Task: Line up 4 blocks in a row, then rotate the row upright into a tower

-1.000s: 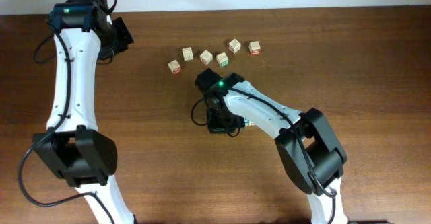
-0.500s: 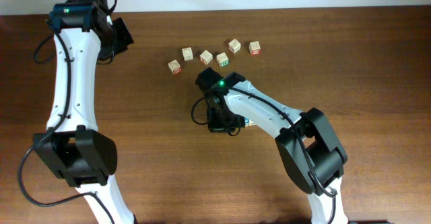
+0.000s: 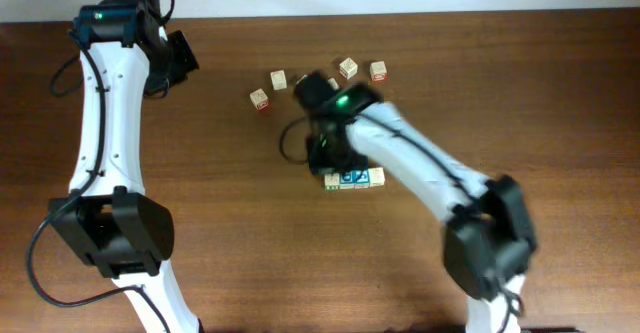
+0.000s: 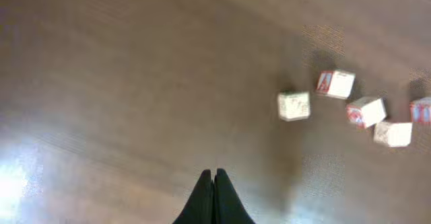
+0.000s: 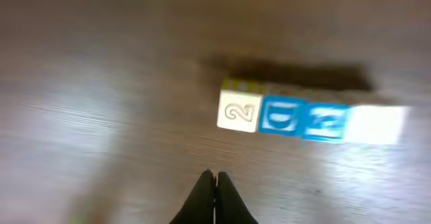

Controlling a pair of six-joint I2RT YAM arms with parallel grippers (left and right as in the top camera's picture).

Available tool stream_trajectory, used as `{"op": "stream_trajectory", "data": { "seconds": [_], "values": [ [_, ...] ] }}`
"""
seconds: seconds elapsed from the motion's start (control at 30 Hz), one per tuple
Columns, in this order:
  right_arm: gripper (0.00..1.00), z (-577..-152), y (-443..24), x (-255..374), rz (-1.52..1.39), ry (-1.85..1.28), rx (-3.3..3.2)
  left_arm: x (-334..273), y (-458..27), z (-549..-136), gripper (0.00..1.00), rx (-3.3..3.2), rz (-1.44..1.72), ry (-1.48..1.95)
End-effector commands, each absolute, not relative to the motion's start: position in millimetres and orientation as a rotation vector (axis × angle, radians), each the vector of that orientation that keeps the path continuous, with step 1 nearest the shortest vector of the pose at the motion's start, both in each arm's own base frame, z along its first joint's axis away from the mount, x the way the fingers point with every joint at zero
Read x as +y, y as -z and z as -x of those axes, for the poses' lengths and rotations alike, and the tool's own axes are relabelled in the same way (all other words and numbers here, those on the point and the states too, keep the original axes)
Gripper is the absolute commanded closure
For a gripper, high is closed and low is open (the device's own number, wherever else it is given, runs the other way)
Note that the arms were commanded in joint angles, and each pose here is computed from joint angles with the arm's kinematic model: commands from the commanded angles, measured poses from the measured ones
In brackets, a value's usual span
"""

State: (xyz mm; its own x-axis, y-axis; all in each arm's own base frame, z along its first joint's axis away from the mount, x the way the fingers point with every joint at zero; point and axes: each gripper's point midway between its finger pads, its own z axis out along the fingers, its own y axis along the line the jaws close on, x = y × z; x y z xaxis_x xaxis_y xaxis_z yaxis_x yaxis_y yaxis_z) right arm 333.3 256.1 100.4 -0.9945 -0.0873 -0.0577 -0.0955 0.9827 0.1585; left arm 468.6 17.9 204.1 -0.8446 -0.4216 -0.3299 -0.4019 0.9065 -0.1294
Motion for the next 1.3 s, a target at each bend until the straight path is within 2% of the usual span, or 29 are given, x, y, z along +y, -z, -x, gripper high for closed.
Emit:
{"op": "stream_trajectory", "data": {
  "seconds": [0.0, 0.1, 0.17, 0.23, 0.33, 0.43, 0.57, 0.8, 0.97, 1.17, 1.27],
  "values": [
    [0.96, -362.4, -183.7, 180.6, 0.019, -0.327, 2.918, -0.1, -198.6, -444.7, 1.00, 2.833, 0.554, 0.120],
    [0.96, -353.3, -153.0, 114.7, -0.028, -0.408, 3.064, -52.5, -170.2, -423.5, 1.00, 2.982, 0.266, 0.102],
    [0.95, -345.2, -119.4, 111.5, 0.012, -0.656, 3.072, -96.6, -124.2, -401.4, 1.00, 3.092, 0.136, 0.161],
    [0.95, -333.2, -90.7, 112.7, 0.034, -0.835, 3.055, -139.7, -81.1, -370.9, 1.00, 3.193, 0.060, 0.386],
    [0.96, -328.9, -67.4, 113.1, 0.031, -0.852, 3.040, -187.2, -31.8, -338.1, 1.00, 3.215, -0.032, 0.668],
    [0.95, -328.6, -56.4, 113.7, 0.030, -0.857, 3.031, -212.1, -4.7, -328.5, 1.00, 3.177, -0.027, 0.708],
    [0.95, -333.5, -54.8, 113.3, 0.033, -0.846, 3.010, -222.6, -6.2, -330.5, 1.00, 3.148, -0.068, 0.737],
    [0.95, -335.8, -50.0, 107.0, -0.134, -0.786, 3.044, -233.1, -20.0, -343.9, 1.00, 3.064, -0.082, 0.816],
    [0.96, -331.6, -29.6, 106.9, -0.195, -0.792, 3.106, -232.6, -28.8, -342.8, 1.00, 3.057, -0.074, 0.819],
    [0.96, -334.9, -25.9, 109.6, -0.192, -0.819, 3.096, -233.0, -40.6, -342.0, 1.00, 3.056, 0.028, 0.825],
    [0.96, -335.0, -25.8, 109.6, -0.192, -0.818, 3.096, -208.4, -26.4, -338.8, 1.00, 3.110, 0.186, 0.566]
  ]
}}
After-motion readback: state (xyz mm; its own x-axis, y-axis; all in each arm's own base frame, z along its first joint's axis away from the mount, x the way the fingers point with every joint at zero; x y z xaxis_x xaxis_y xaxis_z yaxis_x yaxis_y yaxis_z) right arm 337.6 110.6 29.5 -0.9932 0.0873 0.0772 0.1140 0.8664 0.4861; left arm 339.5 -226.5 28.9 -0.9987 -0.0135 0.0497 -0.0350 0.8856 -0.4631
